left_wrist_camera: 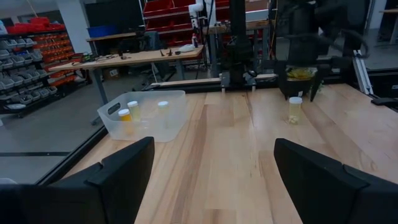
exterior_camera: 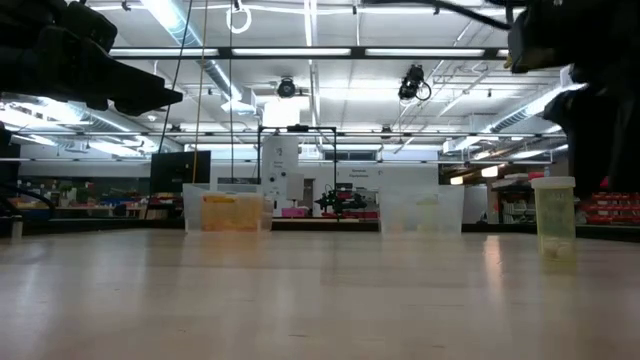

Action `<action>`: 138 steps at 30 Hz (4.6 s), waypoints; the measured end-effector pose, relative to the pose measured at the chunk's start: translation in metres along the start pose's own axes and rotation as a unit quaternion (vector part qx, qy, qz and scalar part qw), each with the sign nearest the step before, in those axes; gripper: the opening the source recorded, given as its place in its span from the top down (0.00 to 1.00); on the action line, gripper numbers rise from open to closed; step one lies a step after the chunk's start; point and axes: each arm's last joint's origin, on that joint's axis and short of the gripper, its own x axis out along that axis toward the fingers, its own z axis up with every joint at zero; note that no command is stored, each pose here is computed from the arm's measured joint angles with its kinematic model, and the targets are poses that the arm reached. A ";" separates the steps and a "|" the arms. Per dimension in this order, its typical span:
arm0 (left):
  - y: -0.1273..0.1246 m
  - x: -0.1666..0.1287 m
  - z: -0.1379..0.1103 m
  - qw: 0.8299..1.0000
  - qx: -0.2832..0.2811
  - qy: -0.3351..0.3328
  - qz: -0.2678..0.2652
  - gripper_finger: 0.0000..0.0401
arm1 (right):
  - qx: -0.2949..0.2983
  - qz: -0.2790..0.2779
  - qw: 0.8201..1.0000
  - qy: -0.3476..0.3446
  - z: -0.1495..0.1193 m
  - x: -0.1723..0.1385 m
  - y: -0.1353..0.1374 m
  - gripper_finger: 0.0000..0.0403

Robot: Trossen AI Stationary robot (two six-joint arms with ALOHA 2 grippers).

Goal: Pick and place medicine bottles into bin by pill shape (circle, oval)
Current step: Put the small yellow pill bottle into the right transparent bin

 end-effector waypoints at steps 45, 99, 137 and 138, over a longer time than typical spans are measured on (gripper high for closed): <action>0.000 0.000 0.000 1.000 0.000 0.000 0.000 0.15 | -0.010 -0.001 0.999 -0.035 0.021 0.013 -0.006 0.48; 0.000 0.000 0.000 1.000 0.000 0.000 0.000 0.15 | -0.085 -0.049 0.993 -0.060 0.112 -0.019 -0.062 0.66; 0.000 0.000 0.000 1.000 0.000 0.000 0.000 0.15 | -0.163 -0.091 0.976 -0.113 0.183 -0.047 -0.168 0.66; 0.000 0.000 0.000 1.000 0.000 0.000 0.000 0.15 | -0.158 -0.094 0.976 -0.113 0.183 -0.047 -0.172 0.66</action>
